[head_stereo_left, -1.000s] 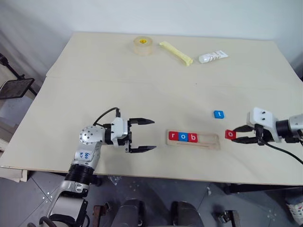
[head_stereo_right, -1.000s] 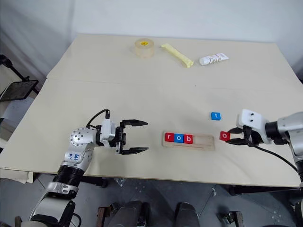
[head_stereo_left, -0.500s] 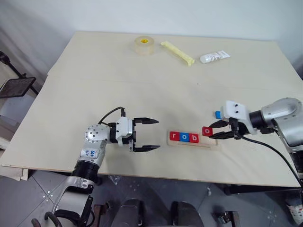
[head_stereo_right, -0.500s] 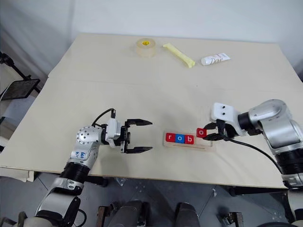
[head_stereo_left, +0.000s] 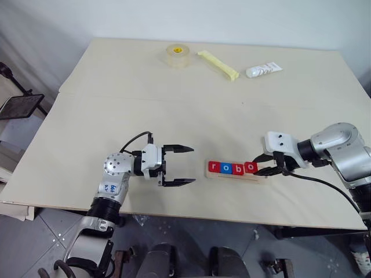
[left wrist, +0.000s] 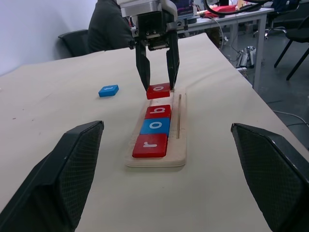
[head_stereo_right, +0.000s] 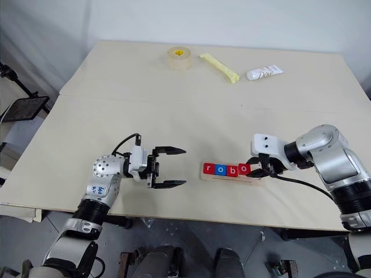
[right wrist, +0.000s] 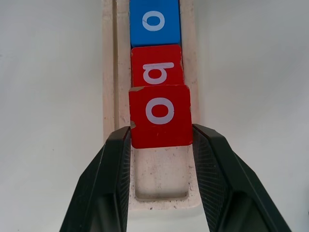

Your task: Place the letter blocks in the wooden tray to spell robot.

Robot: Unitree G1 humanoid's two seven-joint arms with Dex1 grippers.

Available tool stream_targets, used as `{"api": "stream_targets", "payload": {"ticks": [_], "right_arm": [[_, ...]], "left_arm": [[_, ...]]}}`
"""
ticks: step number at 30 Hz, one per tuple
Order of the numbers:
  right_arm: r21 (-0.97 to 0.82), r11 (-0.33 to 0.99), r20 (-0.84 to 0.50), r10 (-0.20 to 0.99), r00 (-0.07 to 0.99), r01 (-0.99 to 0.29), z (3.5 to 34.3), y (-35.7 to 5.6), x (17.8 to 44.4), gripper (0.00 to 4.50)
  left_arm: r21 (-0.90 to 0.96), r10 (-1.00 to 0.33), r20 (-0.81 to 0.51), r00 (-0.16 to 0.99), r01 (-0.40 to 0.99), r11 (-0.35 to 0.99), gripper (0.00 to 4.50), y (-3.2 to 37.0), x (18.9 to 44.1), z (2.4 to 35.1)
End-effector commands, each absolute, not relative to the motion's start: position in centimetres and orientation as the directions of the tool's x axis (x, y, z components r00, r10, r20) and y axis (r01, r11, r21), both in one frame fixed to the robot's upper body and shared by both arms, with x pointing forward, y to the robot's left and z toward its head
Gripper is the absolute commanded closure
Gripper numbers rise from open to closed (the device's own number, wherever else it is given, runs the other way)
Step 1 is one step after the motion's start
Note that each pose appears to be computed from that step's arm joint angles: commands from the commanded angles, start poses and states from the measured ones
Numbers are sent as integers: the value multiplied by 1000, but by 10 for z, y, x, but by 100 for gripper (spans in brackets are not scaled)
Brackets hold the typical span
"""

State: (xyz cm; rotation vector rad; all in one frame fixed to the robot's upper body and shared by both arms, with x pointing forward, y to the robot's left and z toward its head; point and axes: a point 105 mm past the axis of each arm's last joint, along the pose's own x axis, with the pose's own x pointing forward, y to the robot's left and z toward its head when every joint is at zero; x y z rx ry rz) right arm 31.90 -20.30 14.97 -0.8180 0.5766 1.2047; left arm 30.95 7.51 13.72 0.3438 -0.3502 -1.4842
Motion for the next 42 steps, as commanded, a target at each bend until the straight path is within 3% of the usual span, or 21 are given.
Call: {"api": "stream_targets", "payload": {"ticks": [1,6,15,23,27,31,40,41,42], "right_arm": [[-260,126,-767,576,284,-957,153,-201,320,306],[-261,125,-765,579,284,-957,153,-200,320,306],[-280,124,-758,580,299,-952,162,-198,318,1],[-321,177,-699,618,359,-930,175,-189,319,1],[-291,175,-676,658,331,-941,174,-182,314,1],[-298,195,-666,658,350,-934,170,-182,319,96],[-296,284,-604,684,409,-912,173,-190,340,420],[-294,285,-610,679,409,-912,170,-191,341,449],[-290,285,-615,676,406,-913,167,-192,341,449]], "left_arm": [[459,-999,26,45,887,52,0,74,307,143],[460,-998,27,49,886,56,0,74,307,143],[461,-998,29,60,885,67,0,75,307,142],[459,-998,32,61,886,68,0,72,309,142],[459,-998,32,58,886,67,0,71,310,142],[458,-998,34,57,886,67,0,70,310,142],[456,-997,32,69,887,76,0,73,307,142],[456,-997,31,69,887,76,0,73,307,142],[456,-997,32,70,886,76,0,73,307,142]]}}
